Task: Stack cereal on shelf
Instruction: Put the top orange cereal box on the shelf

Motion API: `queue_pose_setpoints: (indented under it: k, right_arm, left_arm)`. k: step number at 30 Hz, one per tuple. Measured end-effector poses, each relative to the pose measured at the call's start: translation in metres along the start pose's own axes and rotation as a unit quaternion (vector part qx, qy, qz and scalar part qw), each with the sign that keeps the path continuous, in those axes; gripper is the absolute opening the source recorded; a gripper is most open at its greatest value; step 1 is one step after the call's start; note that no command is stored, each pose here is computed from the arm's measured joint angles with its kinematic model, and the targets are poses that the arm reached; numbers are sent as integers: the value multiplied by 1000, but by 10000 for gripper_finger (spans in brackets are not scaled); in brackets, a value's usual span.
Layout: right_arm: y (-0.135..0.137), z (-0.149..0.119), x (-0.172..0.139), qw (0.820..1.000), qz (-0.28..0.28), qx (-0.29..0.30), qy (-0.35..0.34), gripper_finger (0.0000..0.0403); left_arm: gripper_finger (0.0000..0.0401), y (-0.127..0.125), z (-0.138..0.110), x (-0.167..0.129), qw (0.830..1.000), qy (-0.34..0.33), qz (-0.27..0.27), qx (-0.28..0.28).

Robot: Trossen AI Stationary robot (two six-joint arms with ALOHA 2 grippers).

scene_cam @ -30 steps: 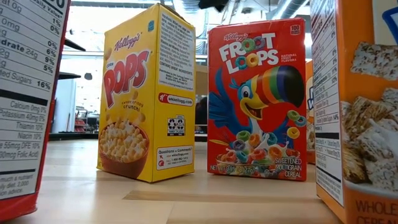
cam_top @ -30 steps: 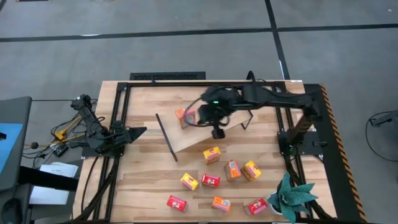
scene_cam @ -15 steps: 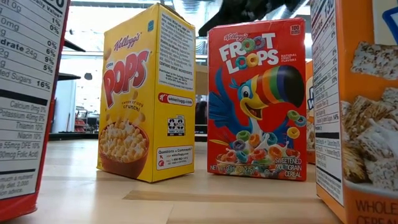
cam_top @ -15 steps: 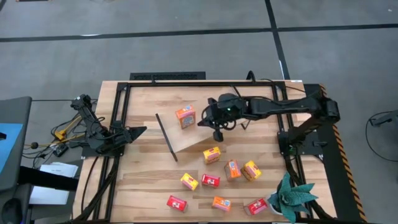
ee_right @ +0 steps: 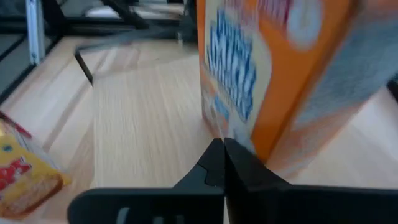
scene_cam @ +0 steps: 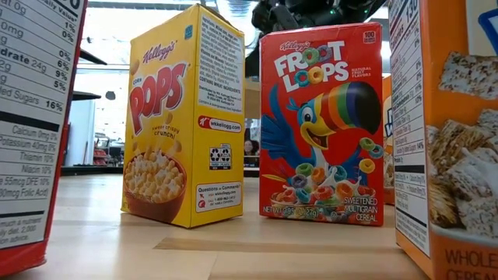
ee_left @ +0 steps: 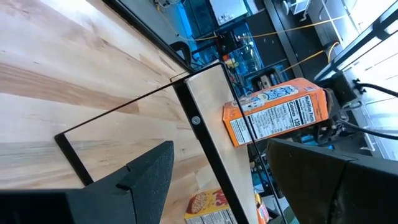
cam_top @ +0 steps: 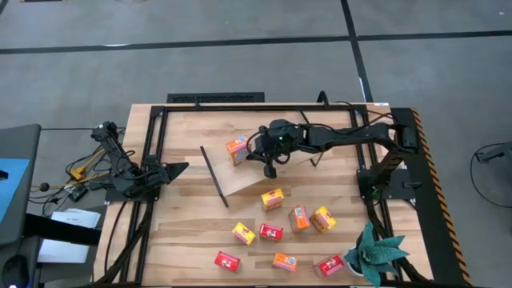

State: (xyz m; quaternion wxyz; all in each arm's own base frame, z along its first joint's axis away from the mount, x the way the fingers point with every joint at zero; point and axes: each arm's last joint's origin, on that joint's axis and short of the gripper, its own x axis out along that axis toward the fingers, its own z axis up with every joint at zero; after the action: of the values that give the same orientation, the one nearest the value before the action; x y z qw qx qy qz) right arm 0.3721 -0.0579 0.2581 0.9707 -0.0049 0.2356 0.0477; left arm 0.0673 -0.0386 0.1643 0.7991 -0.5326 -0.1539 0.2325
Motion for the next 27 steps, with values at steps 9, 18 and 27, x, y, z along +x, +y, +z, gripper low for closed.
queue_pose_setpoints:
  k: [9,18,27]
  right_arm:
    - [-9,3,-2,1000,-6,3,-22,17]
    - [-9,5,-2,1000,-4,1,-30,10]
    - [21,3,17,999,26,-15,-34,6]
  left_arm:
    - [249,0,1,0,1000,-11,4,0]
    - [249,0,1,0,1000,-11,4,1]
    - [249,1,1,0,1000,-16,6,1]
